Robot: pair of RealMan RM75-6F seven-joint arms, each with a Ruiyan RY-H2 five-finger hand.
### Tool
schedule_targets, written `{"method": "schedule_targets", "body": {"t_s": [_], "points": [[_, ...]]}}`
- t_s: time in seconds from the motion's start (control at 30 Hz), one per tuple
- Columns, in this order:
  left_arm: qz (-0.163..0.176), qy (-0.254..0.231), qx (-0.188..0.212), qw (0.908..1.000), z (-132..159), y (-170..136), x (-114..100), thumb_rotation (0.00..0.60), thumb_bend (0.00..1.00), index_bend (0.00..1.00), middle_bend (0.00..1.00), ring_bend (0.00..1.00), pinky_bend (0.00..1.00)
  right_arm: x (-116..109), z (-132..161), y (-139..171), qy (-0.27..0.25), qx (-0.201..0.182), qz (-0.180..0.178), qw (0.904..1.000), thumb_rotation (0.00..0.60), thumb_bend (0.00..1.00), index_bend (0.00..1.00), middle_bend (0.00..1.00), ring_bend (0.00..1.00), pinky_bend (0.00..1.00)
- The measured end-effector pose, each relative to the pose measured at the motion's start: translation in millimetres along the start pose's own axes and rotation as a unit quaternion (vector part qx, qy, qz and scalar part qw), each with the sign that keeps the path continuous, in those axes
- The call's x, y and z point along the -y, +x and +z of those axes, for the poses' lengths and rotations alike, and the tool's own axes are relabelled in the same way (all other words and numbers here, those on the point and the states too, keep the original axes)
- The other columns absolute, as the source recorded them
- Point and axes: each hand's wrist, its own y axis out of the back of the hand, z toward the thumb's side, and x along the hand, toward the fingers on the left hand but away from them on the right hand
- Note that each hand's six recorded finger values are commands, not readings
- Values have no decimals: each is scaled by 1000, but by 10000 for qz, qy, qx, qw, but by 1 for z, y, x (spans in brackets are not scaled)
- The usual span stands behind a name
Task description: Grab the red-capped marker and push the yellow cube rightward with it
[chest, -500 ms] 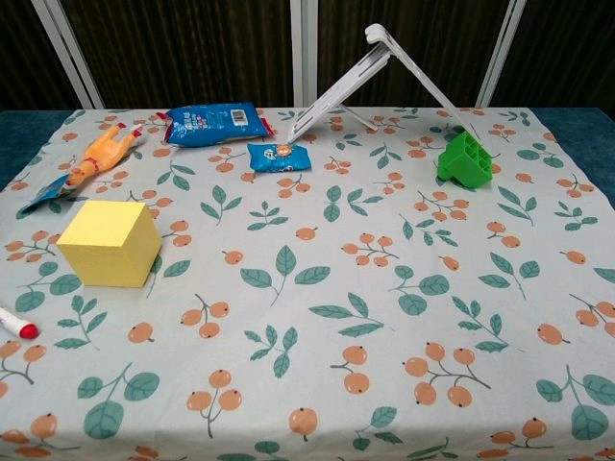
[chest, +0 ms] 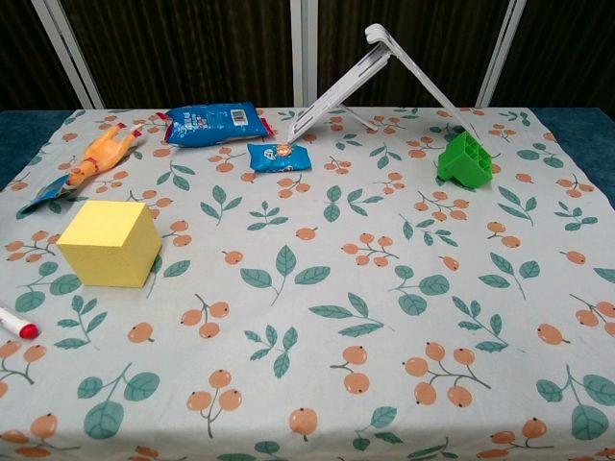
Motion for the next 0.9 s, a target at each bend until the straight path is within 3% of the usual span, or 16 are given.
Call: {"method": "schedule_targets", "body": {"t_s": [0.37, 0.9], "points": [[-510, 140, 770, 9956, 21, 11, 31, 600, 156, 374, 370, 233, 224, -14, 4, -6, 107, -92, -173, 9998, 600, 176, 0, 122, 0, 0], [-1241, 808, 1492, 9777, 30, 4, 98, 600, 204, 416, 397, 237, 224, -15, 8, -3, 69, -176, -173, 9997, 600, 176, 0, 122, 0, 0]]}}
